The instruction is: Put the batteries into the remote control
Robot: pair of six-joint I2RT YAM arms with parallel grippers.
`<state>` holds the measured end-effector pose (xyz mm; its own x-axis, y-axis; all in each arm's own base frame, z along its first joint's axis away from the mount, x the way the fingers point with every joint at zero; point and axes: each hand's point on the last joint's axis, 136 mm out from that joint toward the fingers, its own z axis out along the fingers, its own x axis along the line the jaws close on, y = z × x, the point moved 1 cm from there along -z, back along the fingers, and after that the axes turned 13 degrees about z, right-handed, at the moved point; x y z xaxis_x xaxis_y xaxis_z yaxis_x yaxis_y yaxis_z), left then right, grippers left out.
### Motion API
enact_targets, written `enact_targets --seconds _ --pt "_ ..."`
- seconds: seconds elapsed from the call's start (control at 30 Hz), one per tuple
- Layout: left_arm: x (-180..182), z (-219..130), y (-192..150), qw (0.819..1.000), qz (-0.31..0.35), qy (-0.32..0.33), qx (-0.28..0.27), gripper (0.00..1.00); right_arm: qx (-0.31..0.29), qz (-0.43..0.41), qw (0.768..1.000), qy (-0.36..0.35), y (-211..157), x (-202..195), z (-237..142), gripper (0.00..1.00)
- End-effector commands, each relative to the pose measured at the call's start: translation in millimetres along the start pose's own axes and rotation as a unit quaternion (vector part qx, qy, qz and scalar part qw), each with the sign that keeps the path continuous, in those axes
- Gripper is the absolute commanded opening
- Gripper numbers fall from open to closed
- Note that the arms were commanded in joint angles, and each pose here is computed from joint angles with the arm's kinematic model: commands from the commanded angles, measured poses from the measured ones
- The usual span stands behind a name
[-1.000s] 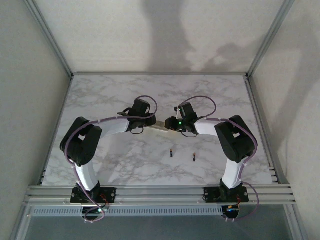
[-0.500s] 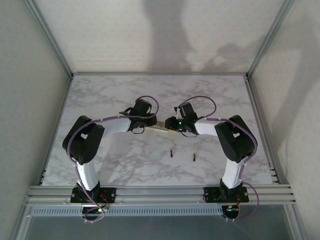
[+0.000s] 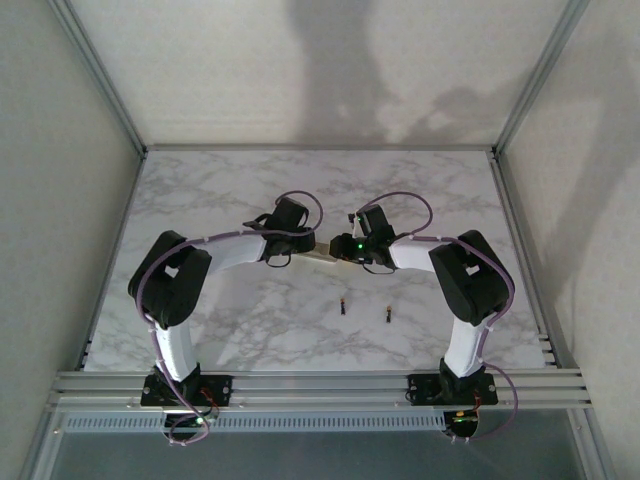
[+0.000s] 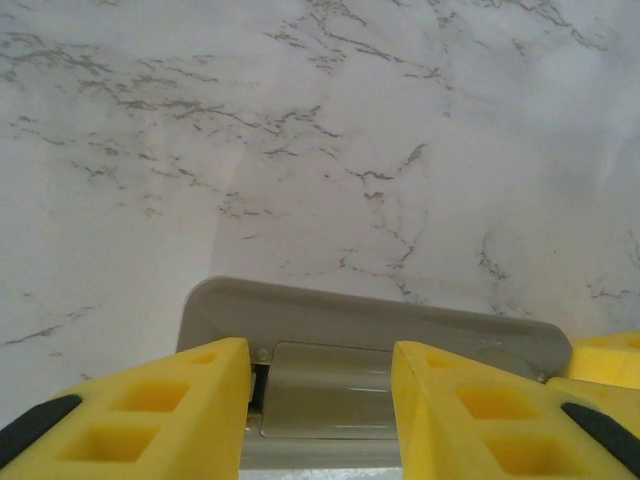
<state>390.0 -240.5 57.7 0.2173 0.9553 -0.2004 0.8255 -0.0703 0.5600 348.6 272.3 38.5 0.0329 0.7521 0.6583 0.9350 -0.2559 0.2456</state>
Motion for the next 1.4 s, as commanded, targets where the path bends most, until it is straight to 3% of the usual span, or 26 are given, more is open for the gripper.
enact_targets --seconds 0.0,0.97,1.37 --pt "4 -4 6 0.999 0.029 0.032 0.002 0.42 0.022 0.001 1.0 -0.005 -9 -4 9 0.37" --pt "-5 5 -25 0.995 0.074 0.053 0.043 0.37 0.022 -0.002 1.0 -0.006 -9 -2 9 0.36" --pt "7 -2 -20 0.993 0.07 0.087 0.027 0.38 0.023 -0.001 1.0 -0.005 -9 -2 8 0.36"
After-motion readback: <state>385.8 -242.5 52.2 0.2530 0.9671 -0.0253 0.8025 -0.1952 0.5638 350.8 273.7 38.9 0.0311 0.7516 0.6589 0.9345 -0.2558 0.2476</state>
